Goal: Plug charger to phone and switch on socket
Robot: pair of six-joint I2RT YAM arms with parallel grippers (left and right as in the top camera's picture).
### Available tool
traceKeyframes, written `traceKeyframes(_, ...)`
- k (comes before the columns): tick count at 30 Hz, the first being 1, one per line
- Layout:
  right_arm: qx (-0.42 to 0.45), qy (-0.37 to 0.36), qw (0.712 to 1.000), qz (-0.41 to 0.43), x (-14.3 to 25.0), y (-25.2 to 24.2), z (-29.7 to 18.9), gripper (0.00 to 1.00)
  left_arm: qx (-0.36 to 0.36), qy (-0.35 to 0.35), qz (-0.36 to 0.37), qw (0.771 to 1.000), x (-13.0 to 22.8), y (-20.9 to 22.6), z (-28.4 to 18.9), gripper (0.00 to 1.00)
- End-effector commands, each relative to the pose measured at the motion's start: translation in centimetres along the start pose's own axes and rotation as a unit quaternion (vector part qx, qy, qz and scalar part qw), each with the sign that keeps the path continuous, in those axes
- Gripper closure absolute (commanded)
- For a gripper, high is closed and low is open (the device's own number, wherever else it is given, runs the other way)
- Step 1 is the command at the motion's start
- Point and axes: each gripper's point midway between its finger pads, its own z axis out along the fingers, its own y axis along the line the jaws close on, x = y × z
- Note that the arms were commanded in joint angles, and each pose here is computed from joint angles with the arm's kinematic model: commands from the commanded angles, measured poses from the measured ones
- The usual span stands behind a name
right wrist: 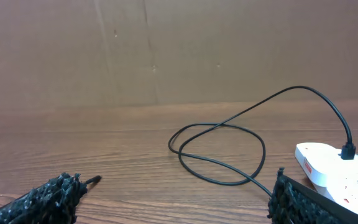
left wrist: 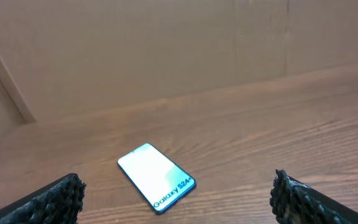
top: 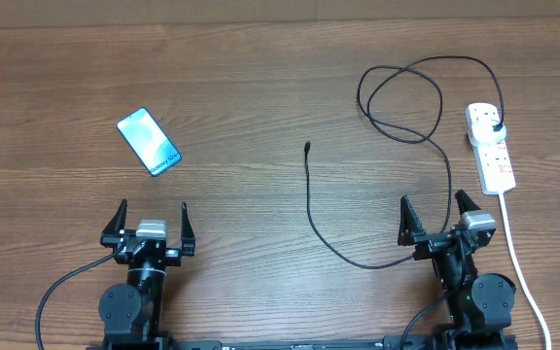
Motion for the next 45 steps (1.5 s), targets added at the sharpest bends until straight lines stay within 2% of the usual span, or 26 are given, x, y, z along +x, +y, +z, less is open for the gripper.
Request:
traceKeyframes(1, -0.001, -0.003, 1.000, 0.001, 0.2, 0.0, 0.0, 0.00, -0.003, -0.011, -0.003, 1.000, -0.5, 0.1, -0.1, 0.00)
traceKeyframes(11, -0.001, -0.003, 1.000, 0.001, 0.2, 0.0, 0.0, 0.00, -0.003, -0.034, -0.003, 0.999, -2.9, 0.4, -0.5, 0.00)
traceKeyframes(20, -0.001, -0.003, 1.000, 0.001, 0.2, 0.0, 0.0, 0.00, 0.000, -0.030, -0.029, 0.999, -6.9, 1.0, -0.3, 0.00)
traceKeyframes(24, -0.001, -0.003, 1.000, 0.001, 0.2, 0.0, 0.0, 0.00, 0.036, -0.020, -0.029, 0.999, -9.1, 0.2, 0.5, 0.00)
traceKeyframes(36, -0.001, -0.003, 1.000, 0.001, 0.2, 0.0, 0.0, 0.00, 0.134, 0.075, -0.062, 0.986, -13.8, -2.0, 4.8, 0.00)
traceKeyframes(45, -0.001, -0.003, 1.000, 0.001, 0.1, 0.0, 0.0, 0.00, 0.189, 0.184, -0.095, 0.960, -13.9, -3.4, 8.1, 0.00)
